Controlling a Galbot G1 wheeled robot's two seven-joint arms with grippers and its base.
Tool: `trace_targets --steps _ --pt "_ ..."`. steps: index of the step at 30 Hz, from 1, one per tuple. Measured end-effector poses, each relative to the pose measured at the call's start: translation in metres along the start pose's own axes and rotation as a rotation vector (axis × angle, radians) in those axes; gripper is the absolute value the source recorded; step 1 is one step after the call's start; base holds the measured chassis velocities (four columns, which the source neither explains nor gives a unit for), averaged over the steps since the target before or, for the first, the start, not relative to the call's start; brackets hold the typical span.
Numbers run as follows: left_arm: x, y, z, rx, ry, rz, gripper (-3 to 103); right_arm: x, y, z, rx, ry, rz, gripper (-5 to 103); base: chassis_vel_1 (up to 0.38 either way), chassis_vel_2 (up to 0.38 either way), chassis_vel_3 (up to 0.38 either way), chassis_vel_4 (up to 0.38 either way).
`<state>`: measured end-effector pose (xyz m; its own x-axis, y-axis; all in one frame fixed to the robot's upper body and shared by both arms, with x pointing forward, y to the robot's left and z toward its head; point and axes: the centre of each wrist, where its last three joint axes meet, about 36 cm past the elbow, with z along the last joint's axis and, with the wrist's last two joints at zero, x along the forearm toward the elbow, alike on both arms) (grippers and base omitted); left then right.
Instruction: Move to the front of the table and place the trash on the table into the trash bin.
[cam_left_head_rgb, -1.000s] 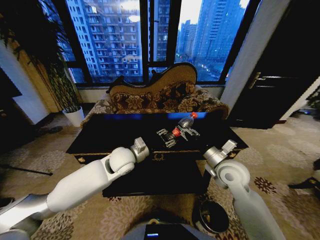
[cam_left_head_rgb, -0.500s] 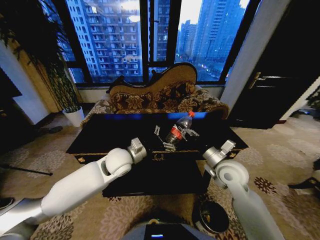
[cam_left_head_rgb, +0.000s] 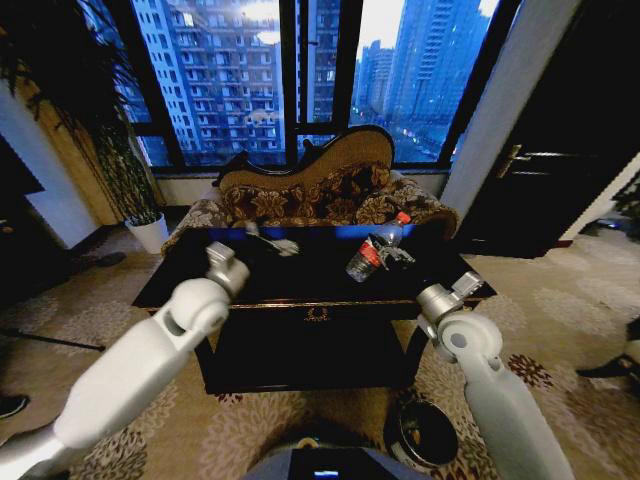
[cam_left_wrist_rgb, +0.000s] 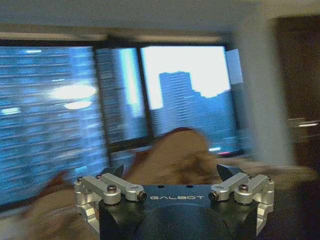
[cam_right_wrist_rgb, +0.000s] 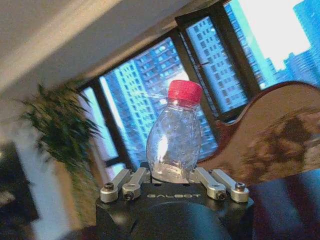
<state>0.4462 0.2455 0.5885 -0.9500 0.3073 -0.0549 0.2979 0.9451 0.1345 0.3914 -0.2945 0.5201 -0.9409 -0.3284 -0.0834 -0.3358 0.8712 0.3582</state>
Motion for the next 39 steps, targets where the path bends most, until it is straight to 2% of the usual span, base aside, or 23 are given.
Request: trace_targets --steps 1,3,4,5,7,8,12,13,17,18,21,22,24,30,39 --pt "0.0 0.011 0.0 0.002 0.015 -0.068 100 -0.001 -0.003 0.003 0.049 0.005 0.028 29 0.0 0.0 0.0 0.0" --pt "0.002 0.026 0.002 0.009 0.037 -0.143 100 -0.001 -0.009 0.008 0.115 0.016 0.067 29 0.0 0.0 0.0 0.0" --pt "0.005 0.04 0.006 0.017 0.055 -0.198 100 -0.002 -0.014 0.012 0.168 0.025 0.1 29 0.0 0.0 0.0 0.0" --pt "0.005 0.04 0.006 0.017 0.055 -0.198 100 -0.002 -0.014 0.012 0.168 0.025 0.1 29 0.0 0.0 0.0 0.0" --pt "0.012 0.064 0.016 0.032 0.083 -0.274 100 0.0 -0.022 0.013 0.222 0.032 0.144 29 0.0 0.0 0.0 0.0" --pt "0.012 0.064 0.016 0.032 0.083 -0.274 100 0.0 -0.022 0.013 0.222 0.032 0.144 29 0.0 0.0 0.0 0.0" --pt "0.036 0.103 0.038 0.046 0.141 -0.349 100 0.003 -0.037 0.011 0.248 0.029 0.195 29 0.0 0.0 0.0 0.0" --pt "0.036 0.103 0.038 0.046 0.141 -0.349 100 0.003 -0.037 0.011 0.248 0.029 0.195 29 0.0 0.0 0.0 0.0" --pt "0.071 0.136 0.058 0.032 0.194 -0.318 100 0.003 -0.048 0.014 0.281 0.034 0.237 29 0.0 0.0 0.0 0.0" --pt "0.071 0.136 0.058 0.032 0.194 -0.318 100 0.003 -0.048 0.014 0.281 0.034 0.237 29 0.0 0.0 0.0 0.0" --pt "0.092 0.159 0.066 0.024 0.21 -0.335 100 0.004 -0.057 0.02 0.334 0.052 0.287 29 0.0 0.0 0.0 0.0" --pt "0.092 0.159 0.066 0.024 0.21 -0.335 100 0.004 -0.057 0.02 0.334 0.052 0.287 29 0.0 0.0 0.0 0.0" --pt "0.102 0.173 0.077 0.021 0.171 -0.362 100 0.007 -0.062 0.025 0.378 0.066 0.322 29 0.0 0.0 0.0 0.0" --pt "0.11 0.185 0.078 0.04 0.127 -0.398 100 0.009 -0.064 0.025 0.398 0.067 0.34 29 0.0 0.0 0.0 0.0" --pt "0.116 0.188 0.077 0.03 0.137 -0.4 100 0.011 -0.06 0.027 0.401 0.069 0.338 29 0.0 0.0 0.0 0.0"
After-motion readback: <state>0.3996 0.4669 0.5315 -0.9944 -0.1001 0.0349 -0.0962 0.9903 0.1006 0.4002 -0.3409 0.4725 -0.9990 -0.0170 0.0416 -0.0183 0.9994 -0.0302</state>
